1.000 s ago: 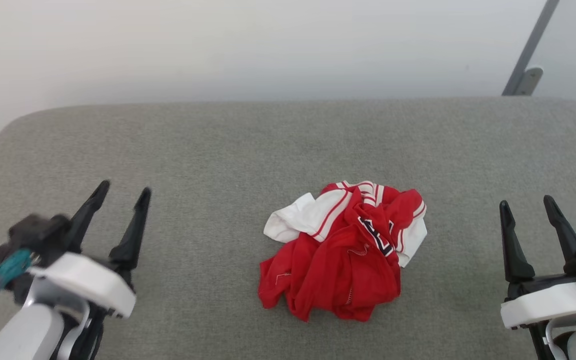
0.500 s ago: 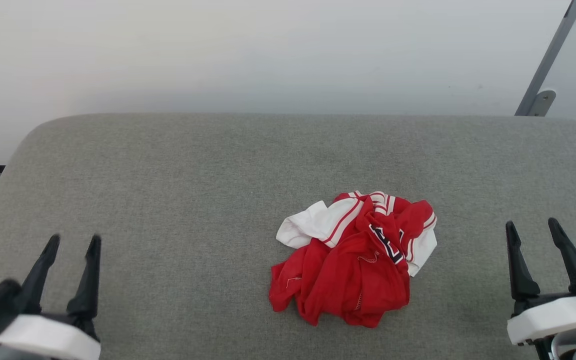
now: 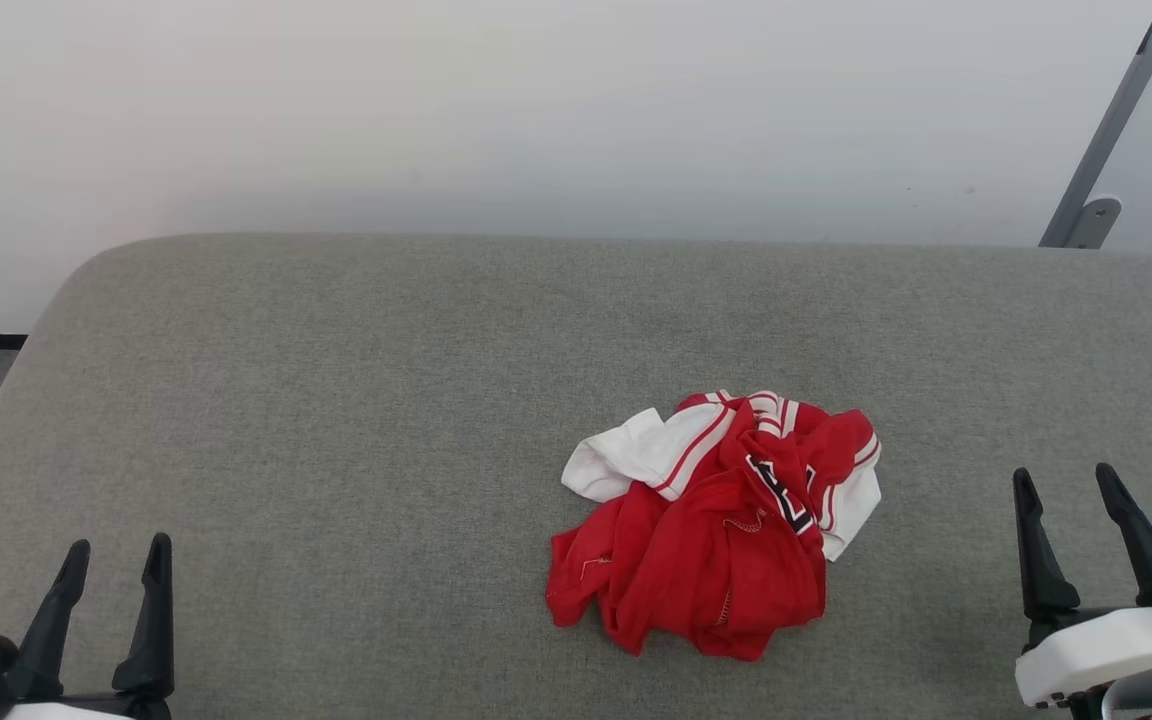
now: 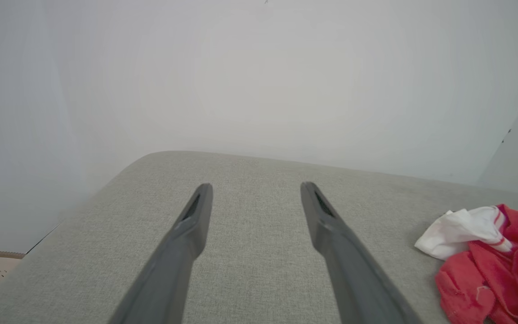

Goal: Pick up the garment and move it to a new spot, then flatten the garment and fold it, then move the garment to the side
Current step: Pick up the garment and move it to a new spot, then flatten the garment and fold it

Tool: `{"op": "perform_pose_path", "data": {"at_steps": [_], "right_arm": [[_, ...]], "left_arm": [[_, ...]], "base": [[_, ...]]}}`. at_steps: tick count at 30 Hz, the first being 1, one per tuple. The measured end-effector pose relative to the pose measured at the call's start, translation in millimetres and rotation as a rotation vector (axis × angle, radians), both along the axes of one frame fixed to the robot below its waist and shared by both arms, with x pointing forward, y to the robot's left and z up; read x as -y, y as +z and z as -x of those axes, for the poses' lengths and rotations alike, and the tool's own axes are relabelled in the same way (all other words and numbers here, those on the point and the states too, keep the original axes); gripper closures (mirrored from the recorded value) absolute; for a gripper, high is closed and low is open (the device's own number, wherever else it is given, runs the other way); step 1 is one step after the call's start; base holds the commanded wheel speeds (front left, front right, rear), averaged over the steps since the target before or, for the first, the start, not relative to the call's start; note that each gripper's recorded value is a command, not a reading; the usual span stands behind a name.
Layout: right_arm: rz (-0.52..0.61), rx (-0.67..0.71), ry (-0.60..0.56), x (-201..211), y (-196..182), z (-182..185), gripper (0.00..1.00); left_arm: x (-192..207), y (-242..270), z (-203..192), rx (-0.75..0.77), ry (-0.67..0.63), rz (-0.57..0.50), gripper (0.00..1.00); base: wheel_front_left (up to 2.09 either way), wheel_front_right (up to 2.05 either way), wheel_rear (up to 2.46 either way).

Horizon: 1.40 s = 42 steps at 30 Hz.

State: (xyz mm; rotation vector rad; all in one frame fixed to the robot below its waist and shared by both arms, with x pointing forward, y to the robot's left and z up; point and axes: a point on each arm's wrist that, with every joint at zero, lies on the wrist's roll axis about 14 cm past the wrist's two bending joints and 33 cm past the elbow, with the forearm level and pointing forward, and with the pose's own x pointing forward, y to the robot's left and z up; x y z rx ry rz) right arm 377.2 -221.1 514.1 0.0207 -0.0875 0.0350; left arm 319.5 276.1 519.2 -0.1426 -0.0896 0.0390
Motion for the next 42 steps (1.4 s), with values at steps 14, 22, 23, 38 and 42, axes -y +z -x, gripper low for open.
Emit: {"op": "perform_pose_path", "data": {"at_steps": [14,22,23,38,42], "right_arm": [[-0.007,-0.009,0.002,-2.1,-3.3,1.5,0.0],[-0.005,-0.014,0.001,-1.7,-5.2,2.8,0.0],[-0.005,-0.016,0.0,-1.4,-5.7,3.2,0.0],[-0.001,-0.02,-0.028,6.5,-7.5,6.5,0.0],[-0.007,-0.016,-0.043,9.4,-6.1,4.6,0.0]], "left_arm": [[9.8,-7.2,0.4,-0.024,-0.038,0.0,0.0],[24.7,-9.5,-5.5,-0.038,-0.099,-0.007,0.0],[28.6,-7.9,-8.8,-0.034,-0.115,-0.007,0.0],[123.2,7.7,-74.7,-0.169,-0.508,-0.062,0.0],[155.9,8.3,-93.8,-0.261,-0.635,-0.109,0.0]], "base": [[0.0,0.0,0.0],[0.0,0.0,0.0],[0.0,0.0,0.0],[0.0,0.0,0.0],[0.0,0.0,0.0]]}}
